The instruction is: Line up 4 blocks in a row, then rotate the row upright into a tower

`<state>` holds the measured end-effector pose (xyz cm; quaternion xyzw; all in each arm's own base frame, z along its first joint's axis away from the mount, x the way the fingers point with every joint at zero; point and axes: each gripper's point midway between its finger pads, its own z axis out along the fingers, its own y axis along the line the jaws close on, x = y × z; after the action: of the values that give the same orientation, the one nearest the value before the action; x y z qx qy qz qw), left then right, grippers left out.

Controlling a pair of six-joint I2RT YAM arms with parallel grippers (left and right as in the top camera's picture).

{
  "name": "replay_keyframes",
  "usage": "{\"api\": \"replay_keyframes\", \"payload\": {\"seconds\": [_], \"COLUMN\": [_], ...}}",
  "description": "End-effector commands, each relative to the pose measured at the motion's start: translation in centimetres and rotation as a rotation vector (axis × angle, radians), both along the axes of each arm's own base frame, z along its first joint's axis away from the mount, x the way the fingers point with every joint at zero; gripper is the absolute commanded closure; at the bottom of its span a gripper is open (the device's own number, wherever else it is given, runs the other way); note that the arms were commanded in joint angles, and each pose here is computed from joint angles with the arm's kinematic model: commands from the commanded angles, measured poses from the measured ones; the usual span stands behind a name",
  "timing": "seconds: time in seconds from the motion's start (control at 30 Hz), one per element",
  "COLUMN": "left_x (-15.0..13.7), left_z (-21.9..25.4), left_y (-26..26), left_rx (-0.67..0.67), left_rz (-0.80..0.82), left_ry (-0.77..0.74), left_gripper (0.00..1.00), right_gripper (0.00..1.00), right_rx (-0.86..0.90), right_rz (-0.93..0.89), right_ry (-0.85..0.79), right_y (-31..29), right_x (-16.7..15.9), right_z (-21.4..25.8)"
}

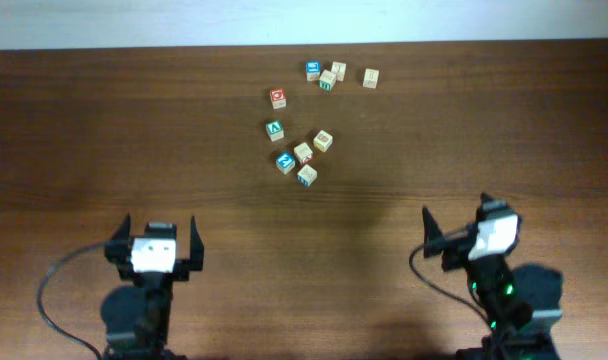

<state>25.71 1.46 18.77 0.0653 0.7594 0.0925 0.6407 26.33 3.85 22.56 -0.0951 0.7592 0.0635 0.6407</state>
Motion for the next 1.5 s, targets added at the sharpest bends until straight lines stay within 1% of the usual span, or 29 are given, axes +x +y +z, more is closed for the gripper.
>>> {"api": "replay_keyframes", "payload": {"seconds": [0.0,0.1,0.17,0.2,0.27,0.3,0.33,0.37,0.4,0.47,0.5,0.57,0.6,0.63,0.67,0.7,0.73,0.77,0.87,0.93,1.0,1.13,1.23,1.33,1.4,1.47], "left_x": [2.2,6.5,10.9,12.8,17.2,18.6,20.1,20.9,21.9,22.5,22.6,22.2,22.2,22.2,22.2,22.3,22.3,22.3,22.2,22.3,22.3,22.3,22.3,22.3,22.3,22.4], "left_z": [4.3,7.0,8.4,8.5,7.0,6.3,5.6,5.2,3.8,1.6,1.1,0.6,0.6,0.6,0.6,0.6,0.6,0.6,0.6,0.6,0.7,0.6,0.6,0.7,0.6,0.6], "left_y": [-0.2,-0.9,-2.4,-2.5,-2.5,-3.0,-3.6,-3.7,-3.6,-3.6,-3.6,-3.6,-3.6,-3.6,-3.6,-3.6,-3.6,-3.6,-3.6,-3.6,-3.6,-3.6,-3.6,-3.6,-3.4,-3.1], "left_rx": [0.006,-0.018,-0.069,-0.087,-0.126,-0.154,-0.186,-0.195,-0.201,-0.209,-0.212,-0.216,-0.216,-0.216,-0.216,-0.215,-0.215,-0.216,-0.215,-0.215,-0.215,-0.215,-0.219,-0.221,-0.213,-0.201], "left_rz": [-0.019,-0.073,-0.166,-0.173,-0.182,-0.207,-0.24,-0.245,-0.242,-0.24,-0.239,-0.238,-0.238,-0.238,-0.238,-0.238,-0.237,-0.237,-0.237,-0.237,-0.237,-0.237,-0.234,-0.233,-0.223,-0.207], "left_ry": [0.047,0.199,0.362,0.459,0.673,0.747,0.802,0.822,0.857,0.903,0.914,0.938,0.938,0.938,0.937,0.937,0.937,0.937,0.937,0.936,0.934,0.935,0.935,0.934,0.935,0.935], "left_gripper": [0.01,0.01,0.01,0.01,0.01,0.01,0.01,0.01,0.01,0.01,0.01,0.01,0.01,0.01,0.01,0.01,0.01,0.0,0.01,0.01,0.0,0.0,0.0,0.01,0.0,0.0], "right_gripper": [0.02,0.02,0.02,0.02,0.02,0.02,0.02,0.02,0.02,0.02,0.02,0.02,0.02,0.02,0.02,0.01,0.05,0.14,0.26,0.34,0.39,0.39,0.39,0.39,0.43,0.51], "right_rx": [0.029,0.063,0.107,0.137,0.207,0.22,0.21,0.188,0.125,0.008,-0.094,-0.28,-0.315,-0.304,-0.251,-0.253,-0.283,-0.334,-0.449,-0.459,-0.436,-0.443,-0.463,-0.471,-0.476,-0.471], "right_rz": [0.104,0.175,0.25,0.291,0.375,0.389,0.409,0.436,0.504,0.534,0.546,0.705,0.742,0.75,0.706,0.704,0.682,0.632,0.532,0.465,0.434,0.453,0.478,0.483,0.484,0.476], "right_ry": [0.105,0.306,0.441,0.511,0.658,0.73,0.788,0.827,0.869,0.911,0.938,0.929,0.902,0.892,0.907,0.908,0.922,0.944,0.984,0.989,0.998,1.009,1.045,1.056,1.086,1.091], "right_y": [1.8,3.0,4.4,5.1,6.7,7.4,8.1,8.9,10.7,12.7,13.7,16.9,17.8,18.9,20.1,20.4,20.2,19.5,17.8,17.3,17.3,18.2,19.1,19.3,19.1,19.1], "right_x": [2.4,6.2,9.0,10.7,13.6,15.2,16.4,17.1,18.5,20.3,21.0,20.7,21.0,21.4,22.2,22.5,22.9,23.4,24.3,25.2,25.5,24.9,23.5,23.2,22.7,22.6], "right_z": [3.3,4.7,5.2,5.4,5.5,5.0,4.4,3.7,2.4,-0.4,-3.0,-7.5,-8.3,-9.0,-10.0,-10.7,-12.1,-13.8,-17.7,-18.9,-19.5,-20.2,-20.7,-21.6,-22.8,-22.9]}}
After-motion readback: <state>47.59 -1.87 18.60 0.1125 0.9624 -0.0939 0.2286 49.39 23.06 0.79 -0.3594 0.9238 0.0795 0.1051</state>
